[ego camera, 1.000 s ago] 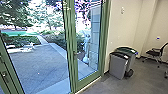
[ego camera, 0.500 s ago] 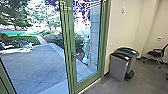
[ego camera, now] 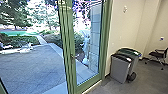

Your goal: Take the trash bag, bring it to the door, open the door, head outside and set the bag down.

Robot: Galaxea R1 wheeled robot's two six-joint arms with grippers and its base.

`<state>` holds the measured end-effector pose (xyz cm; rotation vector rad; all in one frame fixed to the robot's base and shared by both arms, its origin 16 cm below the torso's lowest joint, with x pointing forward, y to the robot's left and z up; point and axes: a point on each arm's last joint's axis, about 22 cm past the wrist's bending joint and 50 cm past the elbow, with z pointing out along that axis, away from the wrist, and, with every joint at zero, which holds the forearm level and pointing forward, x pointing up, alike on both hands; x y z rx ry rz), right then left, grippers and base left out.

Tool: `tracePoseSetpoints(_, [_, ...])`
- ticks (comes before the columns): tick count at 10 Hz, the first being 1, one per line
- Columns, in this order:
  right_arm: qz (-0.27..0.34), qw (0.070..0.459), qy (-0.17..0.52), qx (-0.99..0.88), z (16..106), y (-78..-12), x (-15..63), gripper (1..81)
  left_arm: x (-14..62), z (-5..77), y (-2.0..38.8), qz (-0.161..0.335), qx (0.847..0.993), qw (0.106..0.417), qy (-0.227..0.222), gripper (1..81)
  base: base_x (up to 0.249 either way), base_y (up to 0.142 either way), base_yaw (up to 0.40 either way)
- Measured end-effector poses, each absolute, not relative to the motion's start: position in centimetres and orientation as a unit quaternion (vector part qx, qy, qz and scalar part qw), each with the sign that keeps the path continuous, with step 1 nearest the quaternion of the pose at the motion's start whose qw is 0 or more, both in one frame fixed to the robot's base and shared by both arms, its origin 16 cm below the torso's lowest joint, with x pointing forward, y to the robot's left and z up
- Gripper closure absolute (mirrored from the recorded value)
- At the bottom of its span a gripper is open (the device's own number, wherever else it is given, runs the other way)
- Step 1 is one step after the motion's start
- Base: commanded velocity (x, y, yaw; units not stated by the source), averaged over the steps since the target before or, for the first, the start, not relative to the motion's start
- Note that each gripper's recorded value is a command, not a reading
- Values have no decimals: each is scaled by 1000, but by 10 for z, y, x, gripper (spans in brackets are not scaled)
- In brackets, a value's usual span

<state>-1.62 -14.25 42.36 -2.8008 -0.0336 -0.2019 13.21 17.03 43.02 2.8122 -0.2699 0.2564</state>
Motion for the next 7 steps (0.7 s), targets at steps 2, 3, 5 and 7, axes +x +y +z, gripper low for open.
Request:
tracePoseSetpoints(2, [-70,165,-12,-984,423,-143,-18,10,131,430,170,89,980,152,-94,811,154,-32,0])
tracePoseSetpoints(3, [-70,166,-11,-984,423,-143,-18,10,131,430,170,89,980,152,-94,811,154,-76,0])
tracePoseSetpoints(5, [-70,165,-12,-984,423,-144,-18,10,134,430,176,90,980,148,-94,811,154,-76,0])
tracePoseSetpoints(7, [-70,165,-11,-984,423,-143,-18,10,132,430,172,89,980,150,-94,811,154,-76,0])
